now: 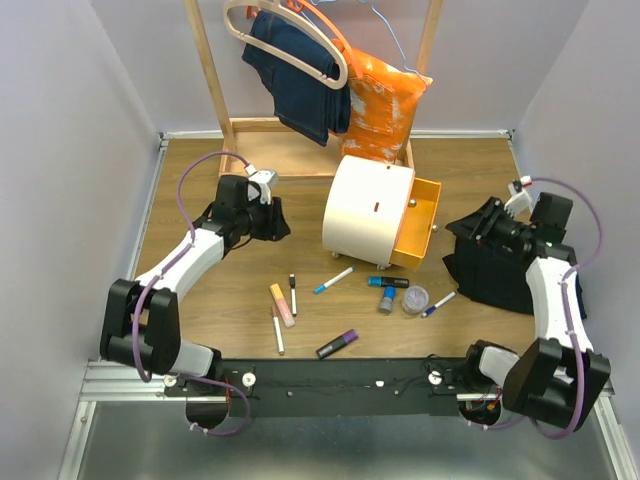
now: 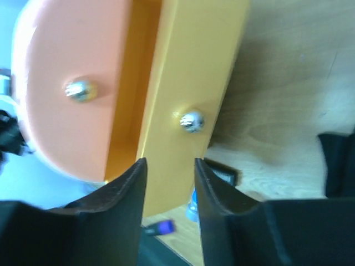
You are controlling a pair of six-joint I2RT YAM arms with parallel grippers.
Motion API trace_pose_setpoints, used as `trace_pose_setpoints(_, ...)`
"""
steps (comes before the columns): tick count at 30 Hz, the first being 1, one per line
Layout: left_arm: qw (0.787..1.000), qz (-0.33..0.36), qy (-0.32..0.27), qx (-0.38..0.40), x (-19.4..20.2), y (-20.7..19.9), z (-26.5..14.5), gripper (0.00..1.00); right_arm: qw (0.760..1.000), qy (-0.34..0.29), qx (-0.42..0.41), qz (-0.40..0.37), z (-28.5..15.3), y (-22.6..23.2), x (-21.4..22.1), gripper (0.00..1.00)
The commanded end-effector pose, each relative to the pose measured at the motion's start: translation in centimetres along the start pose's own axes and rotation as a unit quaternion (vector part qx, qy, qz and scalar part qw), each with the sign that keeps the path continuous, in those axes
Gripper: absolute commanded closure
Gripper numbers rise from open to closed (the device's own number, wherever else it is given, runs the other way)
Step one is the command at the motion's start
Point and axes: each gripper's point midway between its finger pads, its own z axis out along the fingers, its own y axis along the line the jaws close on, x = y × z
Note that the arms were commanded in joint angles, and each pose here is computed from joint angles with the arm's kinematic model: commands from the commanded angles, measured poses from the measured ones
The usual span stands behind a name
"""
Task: Sort the stationery into containers
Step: Open the drawer in the storage box, then move the storage box to the center of the board.
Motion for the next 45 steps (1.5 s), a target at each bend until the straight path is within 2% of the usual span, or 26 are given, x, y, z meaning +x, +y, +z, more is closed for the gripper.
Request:
trace_pose_setpoints(1, 0.995, 0.014, 0.001, 0.098, 0.9, -4.2, -2.2, 0.85, 0.988, -0.019, 0.033, -0.152, -3.3, 2.2, -1.6, 0.5)
trace_pose_setpoints(2, 0.993, 0.023, -0.001, 0.113, 1.0, -5.2, -2.7, 1.0, 0.985, -0.022, 0.044, -0.163, -3.9, 2.6, -1.9, 0.5)
trace_pose_setpoints(9, 0.975, 0.033, 0.016, 0.218, 4.0, -10.4, -4.3, 1.0, 0.969, -0.067, 0.045, -0.233, -6.6, 5.7, -2.6, 0.48)
trace_pose_setpoints(15, 0.961, 0.089, -0.001, 0.263, 3.7, -14.1, -4.3, 1.0, 0.965, -0.094, 0.041, -0.242, -8.0, 7.6, -2.5, 0.46)
trace_pose_setpoints(19, 0.953, 0.125, -0.022, 0.274, 3.1, -16.2, -3.5, 1.0, 0.96, -0.08, 0.026, -0.267, -8.3, 8.1, -1.3, 0.46)
trace_pose_setpoints(25, 0.951, 0.125, -0.045, 0.278, 1.3, -17.2, -1.7, 1.0, 0.957, -0.076, 0.028, -0.28, -9.0, 8.9, -1.5, 0.45)
trace_pose_setpoints(31, 0.956, 0.123, -0.052, 0.261, 0.3, -16.7, 0.0, 1.0, 0.96, -0.076, 0.031, -0.268, -9.1, 8.7, -1.0, 0.44)
trace_pose_setpoints(45, 0.96, 0.109, -0.077, 0.247, -2.3, -16.8, 2.7, 1.0, 0.953, -0.071, 0.026, -0.294, -8.9, 8.9, -1.8, 0.44)
